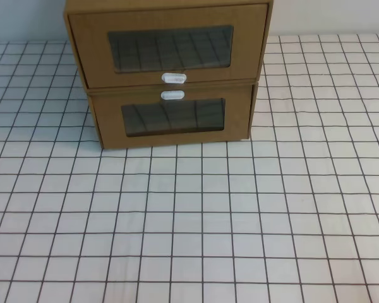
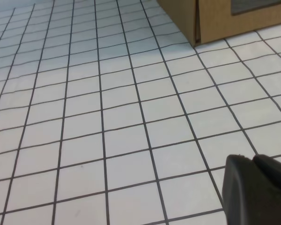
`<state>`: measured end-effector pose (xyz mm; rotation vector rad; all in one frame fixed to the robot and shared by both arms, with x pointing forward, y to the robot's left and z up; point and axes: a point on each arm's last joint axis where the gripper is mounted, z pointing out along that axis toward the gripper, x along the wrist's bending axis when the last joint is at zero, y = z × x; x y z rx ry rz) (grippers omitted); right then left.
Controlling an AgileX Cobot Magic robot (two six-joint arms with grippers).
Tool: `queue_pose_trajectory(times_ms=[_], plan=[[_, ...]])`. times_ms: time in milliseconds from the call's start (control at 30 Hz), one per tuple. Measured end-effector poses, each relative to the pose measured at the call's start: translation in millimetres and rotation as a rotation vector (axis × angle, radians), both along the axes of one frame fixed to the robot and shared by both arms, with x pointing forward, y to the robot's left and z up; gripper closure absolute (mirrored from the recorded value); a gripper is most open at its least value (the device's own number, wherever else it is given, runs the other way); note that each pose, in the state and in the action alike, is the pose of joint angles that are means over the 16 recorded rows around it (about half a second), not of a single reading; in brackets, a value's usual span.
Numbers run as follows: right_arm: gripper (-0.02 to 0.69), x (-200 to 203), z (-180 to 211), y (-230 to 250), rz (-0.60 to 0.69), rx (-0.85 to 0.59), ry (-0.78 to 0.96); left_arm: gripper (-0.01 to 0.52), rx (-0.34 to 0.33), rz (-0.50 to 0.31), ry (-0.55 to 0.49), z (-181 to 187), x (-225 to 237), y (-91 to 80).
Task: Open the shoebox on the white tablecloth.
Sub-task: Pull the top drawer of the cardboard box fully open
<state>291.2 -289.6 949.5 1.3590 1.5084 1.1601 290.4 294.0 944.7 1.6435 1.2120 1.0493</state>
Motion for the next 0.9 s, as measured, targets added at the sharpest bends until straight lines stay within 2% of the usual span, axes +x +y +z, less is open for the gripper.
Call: queue_pose_trajectory(times_ms=[900], plan=[[0.678, 0.0, 0.0, 0.0, 0.0, 0.0, 0.0, 0.516, 0.0, 0.0, 0.0, 0.0, 0.0, 0.0]])
